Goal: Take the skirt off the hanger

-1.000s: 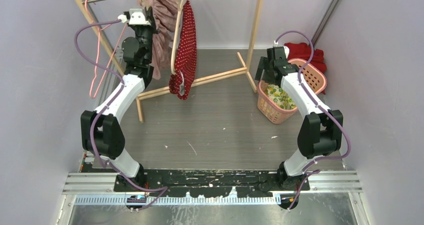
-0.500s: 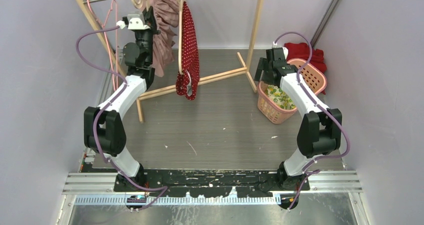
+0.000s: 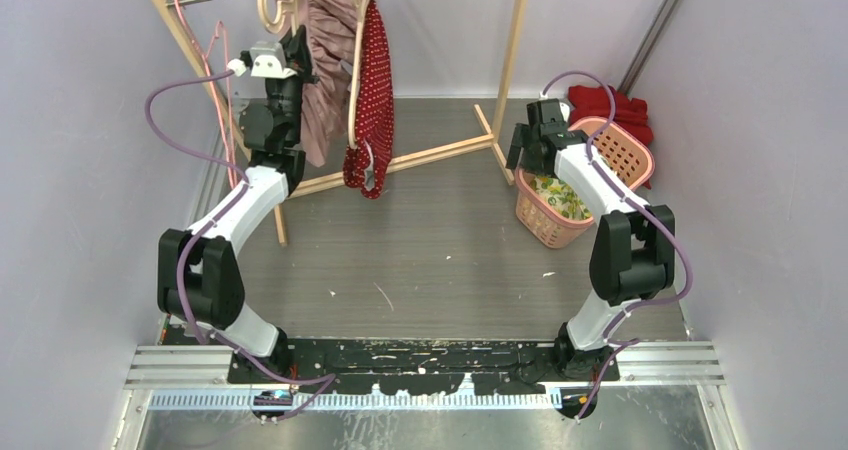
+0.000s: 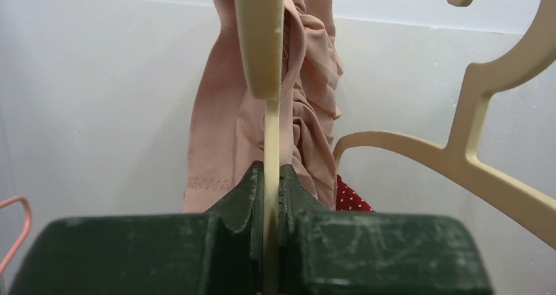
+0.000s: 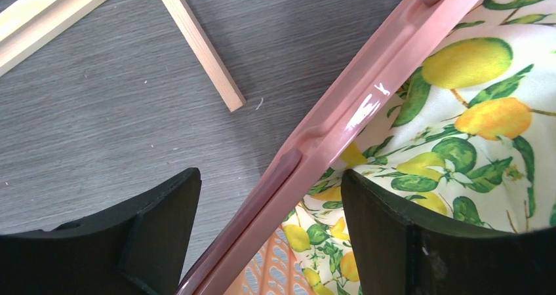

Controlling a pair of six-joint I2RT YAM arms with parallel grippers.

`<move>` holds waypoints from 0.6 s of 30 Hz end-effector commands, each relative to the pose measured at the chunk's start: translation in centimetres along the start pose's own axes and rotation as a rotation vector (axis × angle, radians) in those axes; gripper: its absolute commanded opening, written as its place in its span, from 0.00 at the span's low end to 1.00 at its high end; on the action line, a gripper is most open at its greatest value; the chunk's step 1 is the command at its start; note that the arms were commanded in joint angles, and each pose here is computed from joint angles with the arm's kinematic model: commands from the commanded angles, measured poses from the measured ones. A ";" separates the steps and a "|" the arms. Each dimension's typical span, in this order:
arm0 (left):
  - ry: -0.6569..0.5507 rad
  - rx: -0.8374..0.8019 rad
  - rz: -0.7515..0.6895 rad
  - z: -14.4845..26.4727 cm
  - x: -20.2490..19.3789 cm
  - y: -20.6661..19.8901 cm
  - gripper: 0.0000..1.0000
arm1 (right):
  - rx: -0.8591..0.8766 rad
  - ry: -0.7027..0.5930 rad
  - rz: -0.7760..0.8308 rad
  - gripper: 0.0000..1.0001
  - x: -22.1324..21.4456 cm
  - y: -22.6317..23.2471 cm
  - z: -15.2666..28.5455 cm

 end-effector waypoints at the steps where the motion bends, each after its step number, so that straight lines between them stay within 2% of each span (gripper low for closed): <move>1: -0.230 0.023 0.006 -0.4 6.4 0.7 0.00 | 0.013 -0.021 -0.006 0.82 0.7 0.3 0.5; 18: -0.343 0.004 -0.006 -0.3 11.3 0.9 0.00 | 0.021 0.013 -0.008 0.81 0.2 0.7 -0.4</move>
Point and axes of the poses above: each gripper's point midway between its finger pads, its own z axis back along the fingers, its own y axis along the line the jaws close on, x = y × z, the point moved 8 cm from there along z, back along the fingers, and after that the axes turned 4 degrees about -z, right-handed, at the moved point
